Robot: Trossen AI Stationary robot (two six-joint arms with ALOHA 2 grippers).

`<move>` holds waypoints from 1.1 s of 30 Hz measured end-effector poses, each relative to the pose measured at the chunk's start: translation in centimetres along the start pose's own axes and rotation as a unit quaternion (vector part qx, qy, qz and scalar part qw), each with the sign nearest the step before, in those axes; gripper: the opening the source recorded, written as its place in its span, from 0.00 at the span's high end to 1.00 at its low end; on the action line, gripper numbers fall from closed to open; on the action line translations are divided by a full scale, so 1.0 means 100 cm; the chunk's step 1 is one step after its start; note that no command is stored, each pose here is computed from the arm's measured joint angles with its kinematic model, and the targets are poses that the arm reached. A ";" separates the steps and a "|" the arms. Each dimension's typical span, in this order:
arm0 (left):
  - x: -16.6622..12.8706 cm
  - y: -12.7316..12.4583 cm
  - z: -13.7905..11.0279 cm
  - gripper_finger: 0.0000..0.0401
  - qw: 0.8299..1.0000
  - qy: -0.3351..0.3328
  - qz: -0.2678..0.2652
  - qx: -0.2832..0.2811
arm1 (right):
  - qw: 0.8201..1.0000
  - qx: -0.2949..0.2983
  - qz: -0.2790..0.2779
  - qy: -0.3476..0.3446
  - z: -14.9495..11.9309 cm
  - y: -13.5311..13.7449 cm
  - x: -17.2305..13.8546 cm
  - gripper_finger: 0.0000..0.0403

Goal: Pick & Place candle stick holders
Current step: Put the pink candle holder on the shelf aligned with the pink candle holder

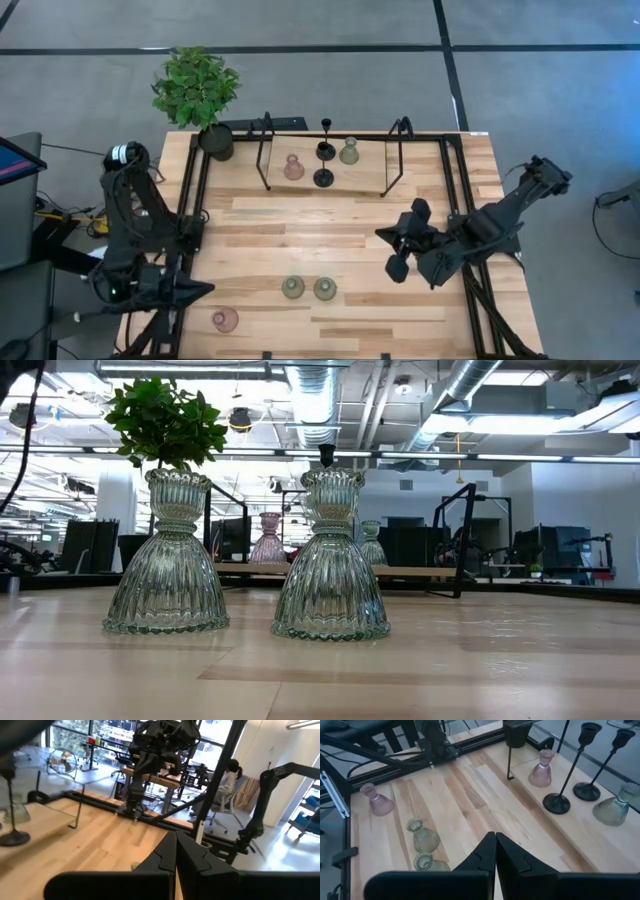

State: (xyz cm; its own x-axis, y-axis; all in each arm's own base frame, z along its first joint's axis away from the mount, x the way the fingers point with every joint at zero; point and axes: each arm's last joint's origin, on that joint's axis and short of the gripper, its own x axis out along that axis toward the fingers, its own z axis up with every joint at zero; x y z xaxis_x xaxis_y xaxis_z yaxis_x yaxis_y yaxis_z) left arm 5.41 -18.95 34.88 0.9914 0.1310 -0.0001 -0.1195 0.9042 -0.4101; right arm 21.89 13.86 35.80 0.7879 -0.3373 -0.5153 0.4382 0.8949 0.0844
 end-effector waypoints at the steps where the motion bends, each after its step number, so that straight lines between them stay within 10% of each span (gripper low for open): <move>1: 0.001 0.002 0.004 1.00 1.000 -0.001 0.002 0.003 | 1.000 0.000 0.001 -0.001 0.000 -0.001 -0.001 1.00; 24: 0.009 0.030 0.041 1.00 0.999 -0.010 0.020 0.049 | 0.999 -0.021 -0.026 0.006 0.004 -0.010 0.006 1.00; 33: 0.024 0.047 0.070 0.99 0.986 -0.066 -0.124 0.086 | 0.999 -0.016 -0.038 0.005 0.008 -0.015 0.011 1.00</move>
State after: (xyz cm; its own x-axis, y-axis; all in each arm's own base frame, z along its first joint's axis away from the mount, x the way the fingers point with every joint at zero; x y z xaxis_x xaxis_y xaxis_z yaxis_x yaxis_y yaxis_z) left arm 6.84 -11.53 39.36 0.9770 -0.0611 0.2042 0.1069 0.9692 -0.2217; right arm 22.49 11.94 35.79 0.7482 -0.4025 -0.5274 0.4831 0.8754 0.0174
